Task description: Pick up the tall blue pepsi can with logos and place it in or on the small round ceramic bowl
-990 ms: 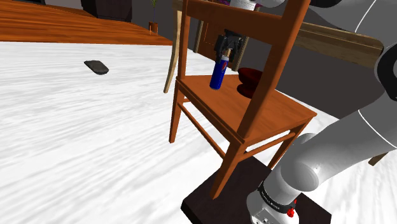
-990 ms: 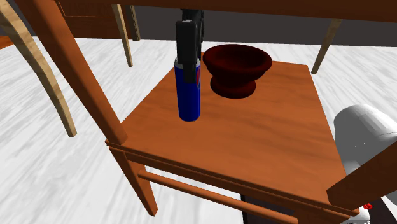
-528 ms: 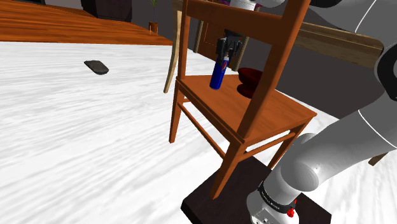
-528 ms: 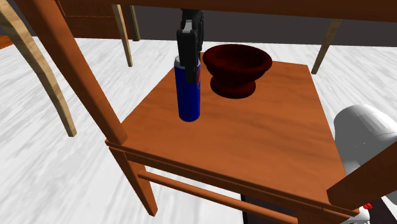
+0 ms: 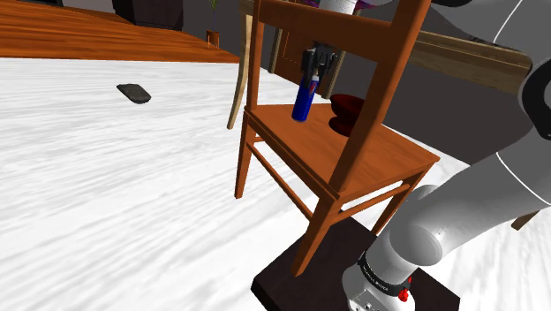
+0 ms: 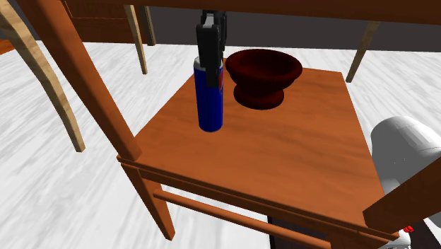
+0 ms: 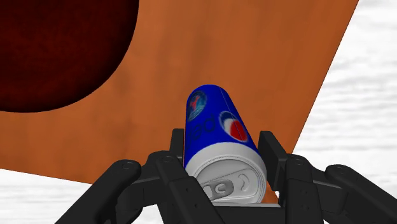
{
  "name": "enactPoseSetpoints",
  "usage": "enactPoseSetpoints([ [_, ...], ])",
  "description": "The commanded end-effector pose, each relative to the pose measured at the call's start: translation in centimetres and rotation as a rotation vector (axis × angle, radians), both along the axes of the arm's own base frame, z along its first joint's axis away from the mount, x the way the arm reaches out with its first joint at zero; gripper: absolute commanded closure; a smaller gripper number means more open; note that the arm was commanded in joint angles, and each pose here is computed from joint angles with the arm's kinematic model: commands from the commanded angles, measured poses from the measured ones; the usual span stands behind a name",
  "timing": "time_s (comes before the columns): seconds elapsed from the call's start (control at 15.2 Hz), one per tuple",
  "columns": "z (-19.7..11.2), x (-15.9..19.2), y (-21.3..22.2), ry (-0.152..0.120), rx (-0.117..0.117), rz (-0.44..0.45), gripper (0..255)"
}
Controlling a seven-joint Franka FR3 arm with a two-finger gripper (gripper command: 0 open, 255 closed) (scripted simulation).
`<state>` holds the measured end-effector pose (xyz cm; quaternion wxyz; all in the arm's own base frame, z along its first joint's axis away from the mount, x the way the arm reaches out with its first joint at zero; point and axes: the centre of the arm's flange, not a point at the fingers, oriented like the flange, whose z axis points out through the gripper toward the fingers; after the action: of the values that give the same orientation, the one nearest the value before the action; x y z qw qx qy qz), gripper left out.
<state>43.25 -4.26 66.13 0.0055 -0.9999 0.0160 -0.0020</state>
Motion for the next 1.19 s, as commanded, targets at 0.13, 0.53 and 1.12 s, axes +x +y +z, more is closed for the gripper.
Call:
enactPoseSetpoints([
  [0.13,2.1,0.1,0.0,0.000,0.000,0.000,255],
  [0.53,5.3,0.1,0.0,0.000,0.000,0.000,255],
  [1.12,10.1,0.1,0.0,0.000,0.000,0.000,255],
])
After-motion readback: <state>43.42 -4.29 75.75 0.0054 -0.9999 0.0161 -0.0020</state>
